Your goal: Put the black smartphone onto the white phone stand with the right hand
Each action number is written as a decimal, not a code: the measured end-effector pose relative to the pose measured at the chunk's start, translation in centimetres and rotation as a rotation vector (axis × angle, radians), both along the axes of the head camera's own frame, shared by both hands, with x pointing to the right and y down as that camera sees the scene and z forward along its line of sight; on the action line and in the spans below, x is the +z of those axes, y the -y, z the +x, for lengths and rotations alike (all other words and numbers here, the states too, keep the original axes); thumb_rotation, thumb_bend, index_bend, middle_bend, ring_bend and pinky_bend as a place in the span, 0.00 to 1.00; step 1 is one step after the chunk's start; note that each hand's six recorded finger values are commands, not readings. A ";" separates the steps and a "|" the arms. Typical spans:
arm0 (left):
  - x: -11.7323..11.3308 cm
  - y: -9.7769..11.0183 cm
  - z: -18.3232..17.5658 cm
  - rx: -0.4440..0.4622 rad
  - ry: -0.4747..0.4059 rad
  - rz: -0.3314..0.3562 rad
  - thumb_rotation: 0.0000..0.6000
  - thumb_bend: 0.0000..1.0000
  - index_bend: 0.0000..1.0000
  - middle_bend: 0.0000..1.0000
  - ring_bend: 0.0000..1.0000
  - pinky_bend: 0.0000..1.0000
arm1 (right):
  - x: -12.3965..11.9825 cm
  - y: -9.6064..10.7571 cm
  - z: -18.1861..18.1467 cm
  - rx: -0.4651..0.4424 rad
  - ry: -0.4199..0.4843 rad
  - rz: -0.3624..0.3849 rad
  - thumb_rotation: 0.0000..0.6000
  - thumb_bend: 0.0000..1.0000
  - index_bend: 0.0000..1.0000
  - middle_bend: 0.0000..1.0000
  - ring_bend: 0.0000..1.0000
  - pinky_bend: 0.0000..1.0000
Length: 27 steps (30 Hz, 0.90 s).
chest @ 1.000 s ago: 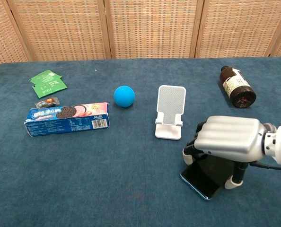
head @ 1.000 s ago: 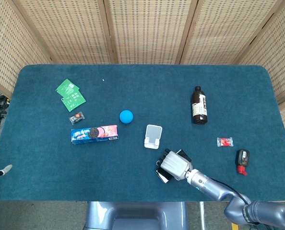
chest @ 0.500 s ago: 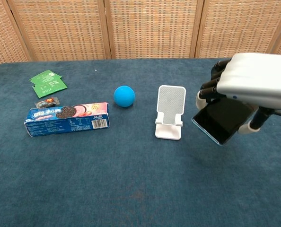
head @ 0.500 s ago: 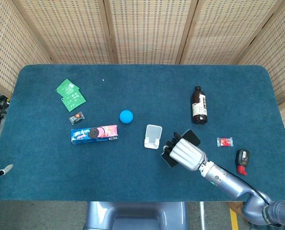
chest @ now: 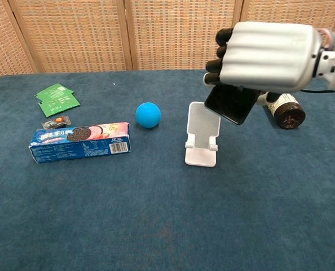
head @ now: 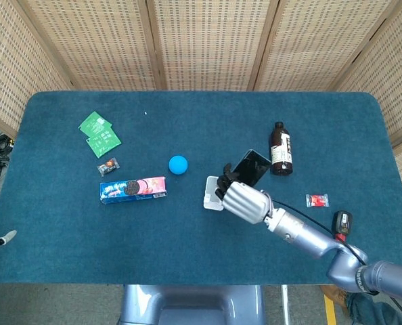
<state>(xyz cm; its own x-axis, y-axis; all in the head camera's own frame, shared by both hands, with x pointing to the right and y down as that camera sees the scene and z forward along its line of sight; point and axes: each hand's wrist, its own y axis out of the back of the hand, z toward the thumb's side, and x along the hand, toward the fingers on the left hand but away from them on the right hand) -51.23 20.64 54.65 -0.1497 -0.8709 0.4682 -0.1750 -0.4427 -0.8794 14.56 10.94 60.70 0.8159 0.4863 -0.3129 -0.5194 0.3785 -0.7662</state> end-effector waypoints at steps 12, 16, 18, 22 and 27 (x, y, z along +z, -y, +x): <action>0.6 0.1 -1.1 -0.034 0.010 -0.018 1.00 0.00 0.00 0.00 0.00 0.00 | 3.6 -0.5 -4.1 -0.124 -0.161 0.120 1.00 0.22 0.52 0.56 0.51 0.35; 0.6 0.2 -1.2 -0.036 0.009 -0.020 1.00 0.00 0.00 0.00 0.00 0.00 | 4.3 -1.1 -4.2 -0.164 -0.196 0.146 1.00 0.22 0.52 0.56 0.51 0.36; 0.6 0.2 -1.1 -0.034 0.010 -0.021 1.00 0.00 0.00 0.00 0.00 0.00 | 4.6 -1.3 -4.3 -0.176 -0.208 0.156 1.00 0.22 0.52 0.56 0.51 0.36; 0.6 0.2 -1.1 -0.034 0.008 -0.021 1.00 0.00 0.00 0.00 0.00 0.00 | 5.3 -1.7 -4.5 -0.199 -0.230 0.180 1.00 0.22 0.52 0.56 0.51 0.36; 0.8 0.2 -1.2 -0.036 0.005 -0.030 1.00 0.00 0.00 0.00 0.00 0.00 | 6.5 -2.4 -4.7 -0.212 -0.256 0.185 1.00 0.22 0.52 0.56 0.51 0.36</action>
